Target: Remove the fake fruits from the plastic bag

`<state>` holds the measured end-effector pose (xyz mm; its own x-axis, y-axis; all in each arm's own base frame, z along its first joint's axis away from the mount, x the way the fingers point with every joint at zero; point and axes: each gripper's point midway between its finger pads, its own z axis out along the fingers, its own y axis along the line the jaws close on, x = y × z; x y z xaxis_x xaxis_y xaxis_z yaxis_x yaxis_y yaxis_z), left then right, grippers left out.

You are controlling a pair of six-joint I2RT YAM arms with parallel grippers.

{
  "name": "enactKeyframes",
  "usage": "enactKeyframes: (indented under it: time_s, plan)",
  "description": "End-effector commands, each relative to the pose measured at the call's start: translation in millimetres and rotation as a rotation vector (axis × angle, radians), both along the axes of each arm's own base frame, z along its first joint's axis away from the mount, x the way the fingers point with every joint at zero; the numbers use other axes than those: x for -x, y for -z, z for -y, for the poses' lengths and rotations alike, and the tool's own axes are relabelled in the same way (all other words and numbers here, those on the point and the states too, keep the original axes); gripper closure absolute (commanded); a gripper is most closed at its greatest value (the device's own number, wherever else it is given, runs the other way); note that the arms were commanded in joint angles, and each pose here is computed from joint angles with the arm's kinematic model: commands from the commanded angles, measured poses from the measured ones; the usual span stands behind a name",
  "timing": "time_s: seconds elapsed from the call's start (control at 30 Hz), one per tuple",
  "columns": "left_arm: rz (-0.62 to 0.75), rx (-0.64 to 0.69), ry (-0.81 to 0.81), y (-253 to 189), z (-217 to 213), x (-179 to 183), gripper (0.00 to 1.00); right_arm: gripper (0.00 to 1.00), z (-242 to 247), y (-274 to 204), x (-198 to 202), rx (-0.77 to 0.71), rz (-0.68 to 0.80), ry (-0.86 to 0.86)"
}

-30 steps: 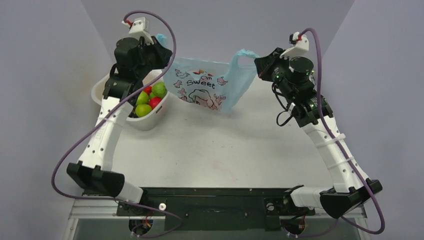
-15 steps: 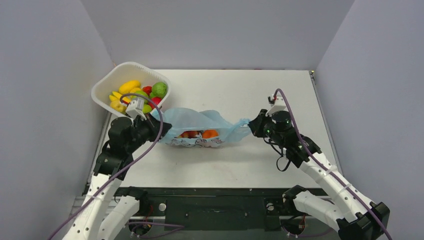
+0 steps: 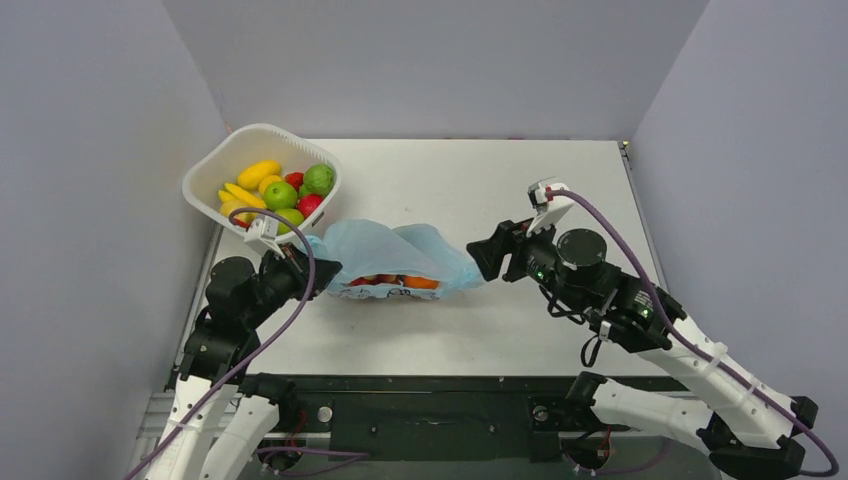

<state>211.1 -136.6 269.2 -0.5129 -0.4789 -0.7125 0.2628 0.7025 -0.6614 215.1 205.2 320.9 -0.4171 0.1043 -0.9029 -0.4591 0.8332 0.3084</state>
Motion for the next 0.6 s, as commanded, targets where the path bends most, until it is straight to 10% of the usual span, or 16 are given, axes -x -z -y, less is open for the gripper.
enactKeyframes:
  time_s: [0.0,0.17,0.57]
  plan:
    - [-0.001,0.034,0.015,-2,4,1,1.00,0.43,-33,-35,11,0.005,0.097,-0.046]
    - [-0.023,0.055,0.016,1,6,2,1.00,0.40,-111,-28,35,0.014,0.092,-0.247]
    - [-0.040,0.026,0.015,-2,2,8,1.00,0.73,-187,74,16,0.105,-0.001,-0.276]
